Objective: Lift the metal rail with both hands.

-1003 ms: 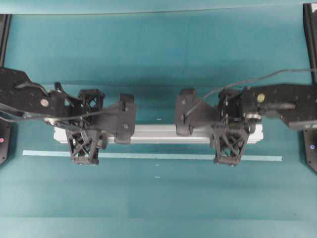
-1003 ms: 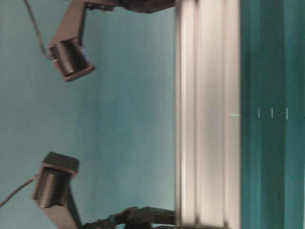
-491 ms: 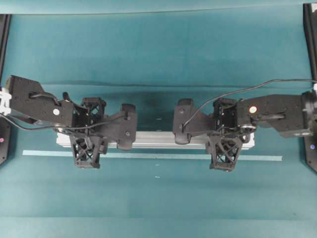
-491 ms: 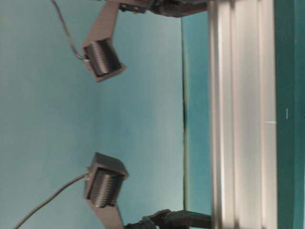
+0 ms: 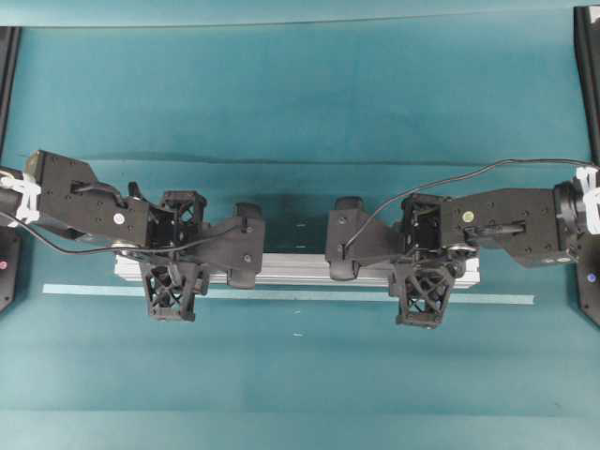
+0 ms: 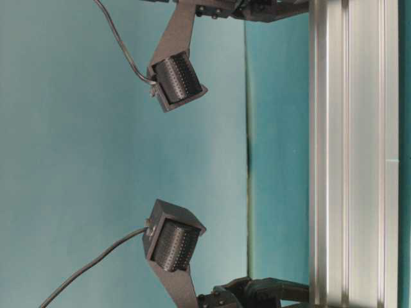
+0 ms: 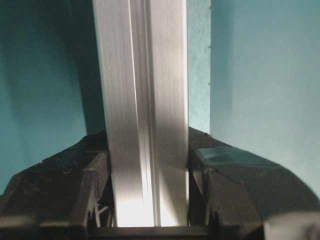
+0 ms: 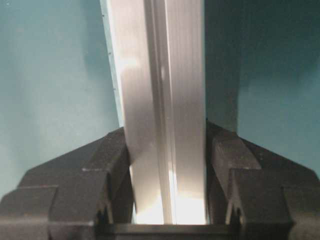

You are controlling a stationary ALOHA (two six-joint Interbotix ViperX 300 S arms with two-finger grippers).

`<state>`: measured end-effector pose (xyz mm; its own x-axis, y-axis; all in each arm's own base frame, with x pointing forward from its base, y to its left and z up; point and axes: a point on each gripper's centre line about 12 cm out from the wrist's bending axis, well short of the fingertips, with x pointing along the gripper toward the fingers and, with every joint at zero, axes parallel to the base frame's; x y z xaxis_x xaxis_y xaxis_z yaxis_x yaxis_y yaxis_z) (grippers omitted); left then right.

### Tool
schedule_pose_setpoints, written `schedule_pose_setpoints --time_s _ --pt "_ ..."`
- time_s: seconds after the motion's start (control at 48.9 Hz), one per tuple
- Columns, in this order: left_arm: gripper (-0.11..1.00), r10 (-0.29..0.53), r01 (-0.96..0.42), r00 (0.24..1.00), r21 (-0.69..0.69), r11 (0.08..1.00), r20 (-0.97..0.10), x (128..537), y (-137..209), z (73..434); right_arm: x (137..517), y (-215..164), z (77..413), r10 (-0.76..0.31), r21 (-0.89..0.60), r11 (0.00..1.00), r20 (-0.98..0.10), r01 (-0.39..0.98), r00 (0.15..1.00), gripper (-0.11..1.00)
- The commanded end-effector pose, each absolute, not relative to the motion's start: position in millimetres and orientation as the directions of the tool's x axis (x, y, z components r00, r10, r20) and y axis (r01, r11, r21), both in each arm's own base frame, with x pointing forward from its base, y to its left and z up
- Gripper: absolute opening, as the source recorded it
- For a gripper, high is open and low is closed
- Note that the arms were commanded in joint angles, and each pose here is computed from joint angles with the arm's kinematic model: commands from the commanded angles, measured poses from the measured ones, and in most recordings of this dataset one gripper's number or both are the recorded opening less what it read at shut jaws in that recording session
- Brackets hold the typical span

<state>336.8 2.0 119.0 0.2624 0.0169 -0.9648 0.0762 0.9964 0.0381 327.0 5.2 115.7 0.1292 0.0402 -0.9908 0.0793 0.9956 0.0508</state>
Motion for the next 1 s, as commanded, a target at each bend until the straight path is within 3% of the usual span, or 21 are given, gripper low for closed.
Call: schedule_pose_setpoints --time_s 0.0,0.982 --pt "0.31 0.017 0.078 0.277 0.04 0.996 -0.961 339.4 1.1 123.2 327.4 8.0 115.6 0.043 0.054 0.996 -0.991 0.077 0.129 0.39" --pt "0.3 0.01 0.055 0.301 0.027 0.998 -0.954 338.2 -5.3 116.0 324.7 7.9 108.2 0.047 0.061 0.994 -0.988 0.093 0.147 0.39"
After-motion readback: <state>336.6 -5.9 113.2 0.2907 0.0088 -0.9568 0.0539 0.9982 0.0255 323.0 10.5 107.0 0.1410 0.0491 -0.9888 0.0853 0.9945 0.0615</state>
